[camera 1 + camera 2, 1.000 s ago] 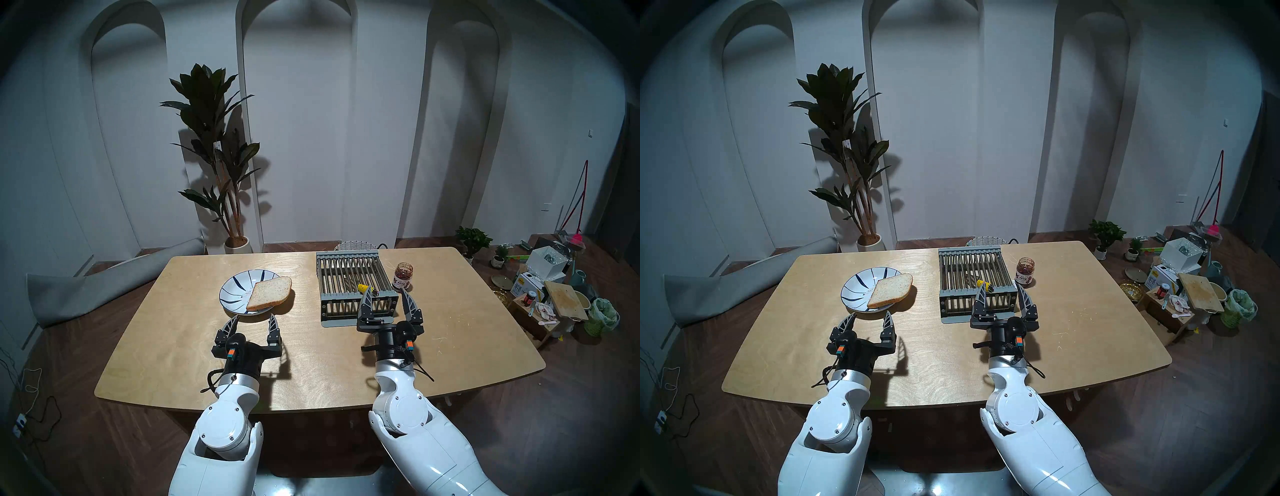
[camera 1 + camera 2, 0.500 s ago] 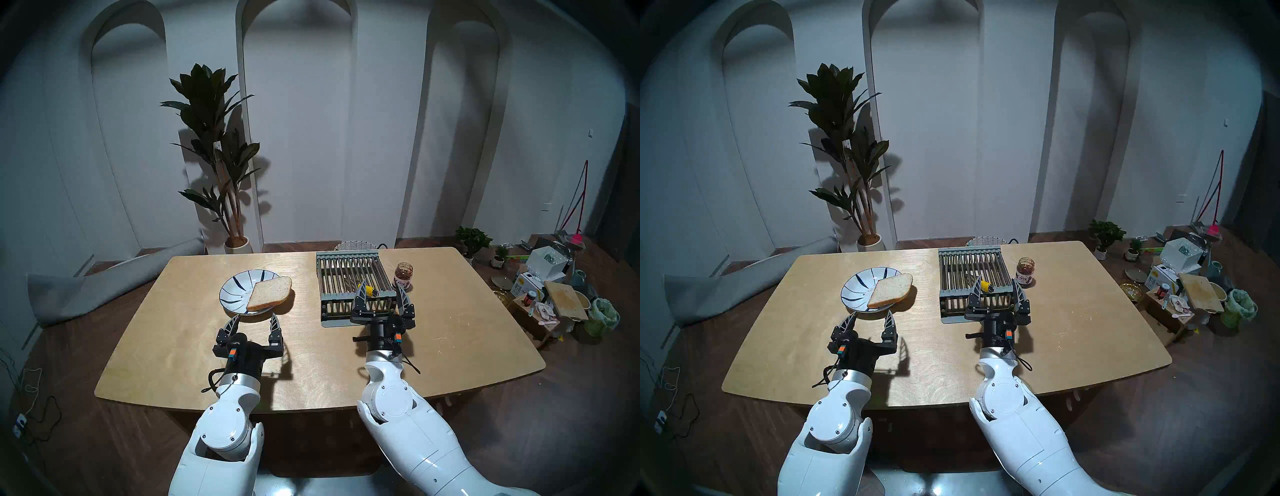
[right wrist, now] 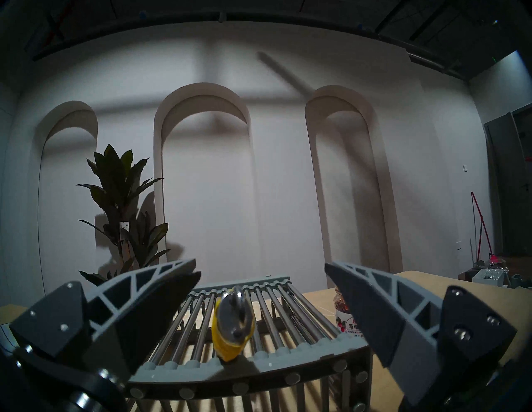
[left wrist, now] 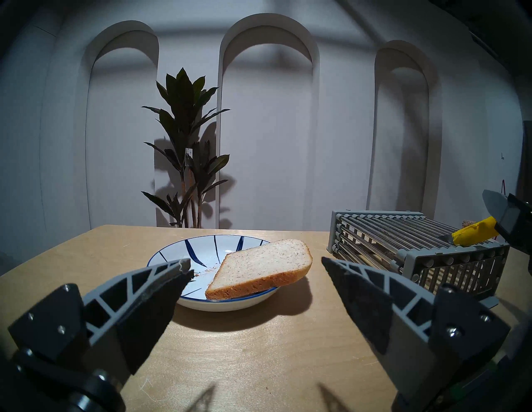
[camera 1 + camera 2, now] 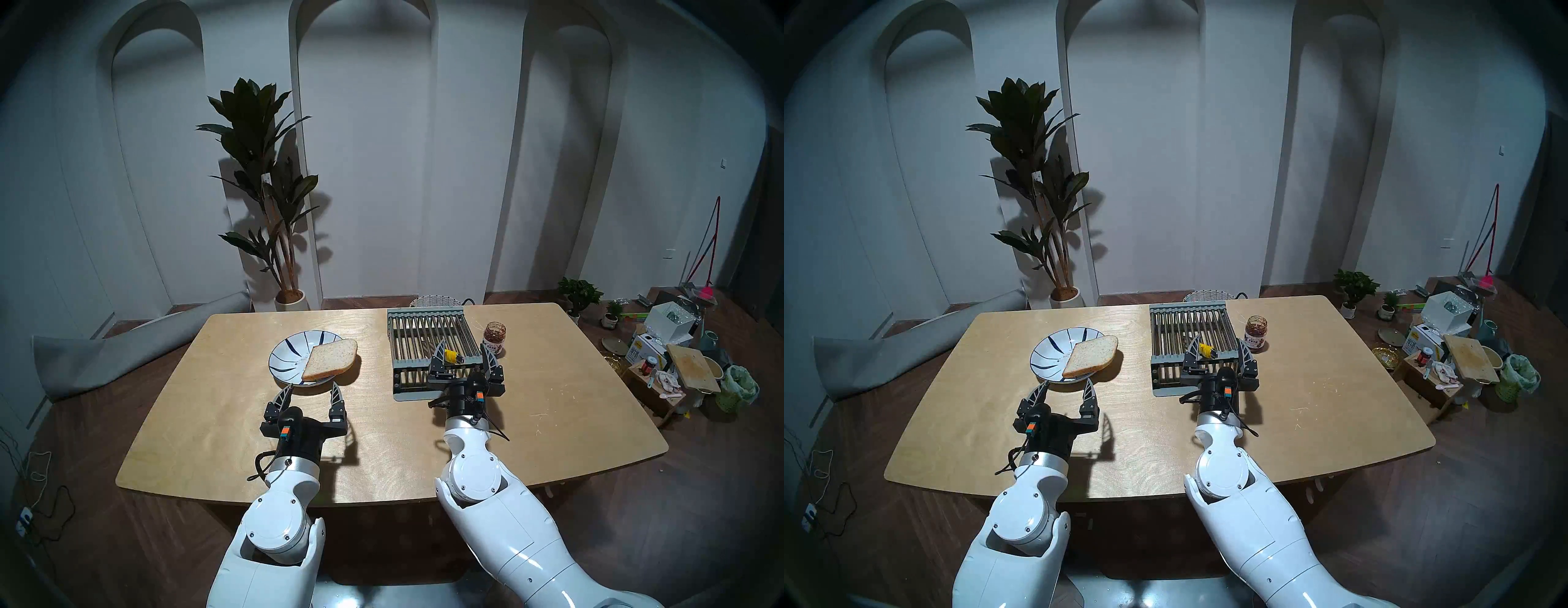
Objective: Spread jam over the slice of bread with the knife
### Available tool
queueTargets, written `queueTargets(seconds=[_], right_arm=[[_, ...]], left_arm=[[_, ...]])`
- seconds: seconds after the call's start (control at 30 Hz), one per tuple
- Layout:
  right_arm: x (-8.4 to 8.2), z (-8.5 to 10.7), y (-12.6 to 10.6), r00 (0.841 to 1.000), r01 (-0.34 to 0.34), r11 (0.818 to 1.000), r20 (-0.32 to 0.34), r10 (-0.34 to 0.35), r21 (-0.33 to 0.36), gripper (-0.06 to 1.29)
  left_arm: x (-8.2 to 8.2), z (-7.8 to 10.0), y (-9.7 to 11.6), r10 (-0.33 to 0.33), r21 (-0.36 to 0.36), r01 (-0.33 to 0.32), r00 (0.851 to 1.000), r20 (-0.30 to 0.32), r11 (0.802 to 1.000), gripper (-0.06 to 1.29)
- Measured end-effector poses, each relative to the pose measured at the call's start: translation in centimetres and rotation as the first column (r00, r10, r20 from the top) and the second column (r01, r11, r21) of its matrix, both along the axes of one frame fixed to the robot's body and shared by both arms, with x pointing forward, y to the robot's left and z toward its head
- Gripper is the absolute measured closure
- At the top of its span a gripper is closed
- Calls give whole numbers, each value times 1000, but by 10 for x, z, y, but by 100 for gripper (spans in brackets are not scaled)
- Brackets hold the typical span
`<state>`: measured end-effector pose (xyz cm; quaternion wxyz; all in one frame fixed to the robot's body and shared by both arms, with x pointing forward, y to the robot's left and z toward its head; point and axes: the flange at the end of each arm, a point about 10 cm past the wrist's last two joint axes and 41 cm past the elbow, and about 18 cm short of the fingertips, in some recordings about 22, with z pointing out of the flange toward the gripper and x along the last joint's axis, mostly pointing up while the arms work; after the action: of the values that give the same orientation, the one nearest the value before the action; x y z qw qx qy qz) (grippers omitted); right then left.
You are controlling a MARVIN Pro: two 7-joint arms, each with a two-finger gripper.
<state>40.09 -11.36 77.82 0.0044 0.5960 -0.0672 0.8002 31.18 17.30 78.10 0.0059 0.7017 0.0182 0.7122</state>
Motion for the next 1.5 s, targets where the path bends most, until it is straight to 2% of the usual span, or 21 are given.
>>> queueTargets(seconds=[0.4,0.8,0.87,0.9,1.0,1.07,1.13,1.43,1.5], right_arm=[[10,-13,1,999,19,1000,-34,-19,-12,-2],[19,-11,3,999,31,999,-27,-31,-9,-2],[20,-11,4,999,31,999,-27,-31,-10,11],[21,-11,4,999,30,999,-27,-31,-11,27],[21,-12,6,999,28,1000,-27,-28,-13,44],[22,-12,7,999,25,1000,-27,-25,-15,68],[22,-13,9,999,21,1000,-28,-22,-18,73],[22,-10,14,1000,22,1000,-18,-22,-9,75],[23,-7,13,999,32,999,-16,-32,2,83]], left_arm=[[3,1,-3,-2,-5,2,1000,1,1000,0],[5,2,-5,-2,-7,2,1000,3,1000,0],[5,2,-5,-1,-7,1,1000,4,1000,0],[5,2,-5,-1,-8,1,1000,4,1000,0],[6,2,-5,0,-8,0,1000,4,1000,0],[6,2,-5,1,-9,-1,1000,5,1000,0],[6,2,-5,1,-9,-1,1000,4,1000,0],[6,2,-4,2,-10,-2,1000,3,1000,0],[6,2,-4,2,-10,-2,1000,3,1000,0]])
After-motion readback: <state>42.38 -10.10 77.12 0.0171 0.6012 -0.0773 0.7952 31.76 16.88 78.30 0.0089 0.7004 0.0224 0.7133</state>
